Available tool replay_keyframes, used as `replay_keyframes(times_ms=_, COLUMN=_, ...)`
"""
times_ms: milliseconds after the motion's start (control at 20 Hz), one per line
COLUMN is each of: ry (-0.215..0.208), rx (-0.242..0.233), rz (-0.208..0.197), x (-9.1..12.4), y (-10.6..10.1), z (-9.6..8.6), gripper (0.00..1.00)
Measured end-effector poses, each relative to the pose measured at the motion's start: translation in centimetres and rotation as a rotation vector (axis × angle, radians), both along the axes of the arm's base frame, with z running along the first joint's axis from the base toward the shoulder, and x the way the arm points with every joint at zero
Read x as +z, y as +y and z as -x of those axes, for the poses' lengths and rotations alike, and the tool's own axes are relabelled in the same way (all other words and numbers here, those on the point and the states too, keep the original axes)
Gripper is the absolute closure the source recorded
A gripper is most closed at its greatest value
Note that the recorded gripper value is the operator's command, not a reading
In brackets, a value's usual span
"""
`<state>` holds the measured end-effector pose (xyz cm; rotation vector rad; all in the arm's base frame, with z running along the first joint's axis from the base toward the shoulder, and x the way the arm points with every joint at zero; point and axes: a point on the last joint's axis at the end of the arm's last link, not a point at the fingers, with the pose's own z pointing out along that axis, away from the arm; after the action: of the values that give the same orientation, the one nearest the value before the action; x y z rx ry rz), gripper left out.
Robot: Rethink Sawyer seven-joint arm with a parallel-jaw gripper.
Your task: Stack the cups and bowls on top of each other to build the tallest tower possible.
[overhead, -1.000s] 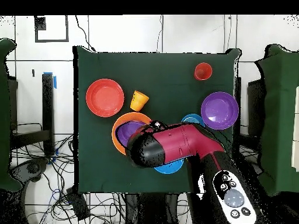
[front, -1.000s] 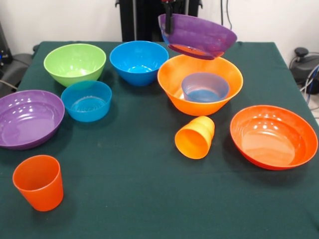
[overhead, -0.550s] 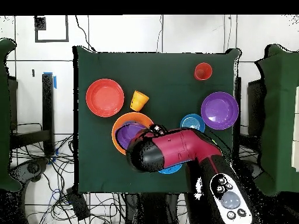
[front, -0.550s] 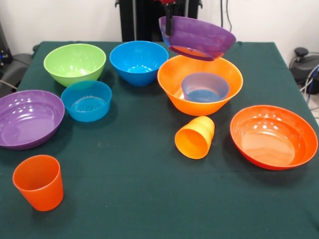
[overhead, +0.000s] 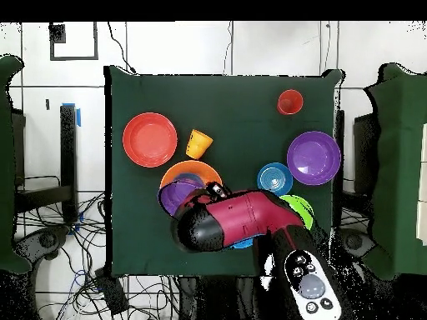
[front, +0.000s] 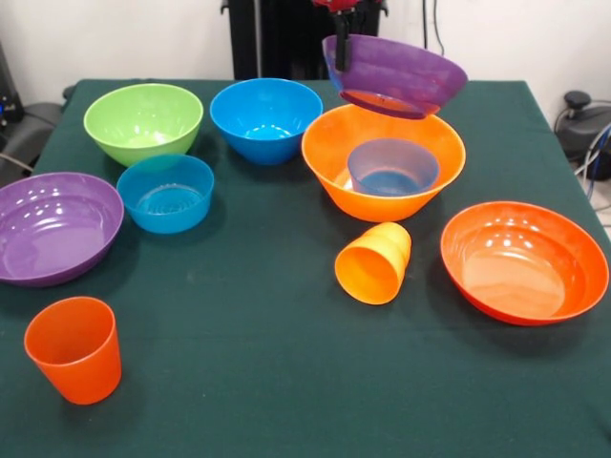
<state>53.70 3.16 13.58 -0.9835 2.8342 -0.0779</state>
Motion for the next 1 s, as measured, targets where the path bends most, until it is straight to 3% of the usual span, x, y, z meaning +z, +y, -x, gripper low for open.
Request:
replay_keyframes(times_ms=500, ry=0.010, rx=-0.025, rz=0.009, x=-0.3, y=-0.1, z=0.5, gripper=1.00)
replay_keyframes(times_ms=1000, ry=0.035, rx=-0.049, rz=-0.030, x=-3.7, y=-0.2, z=1.9, gripper=1.00)
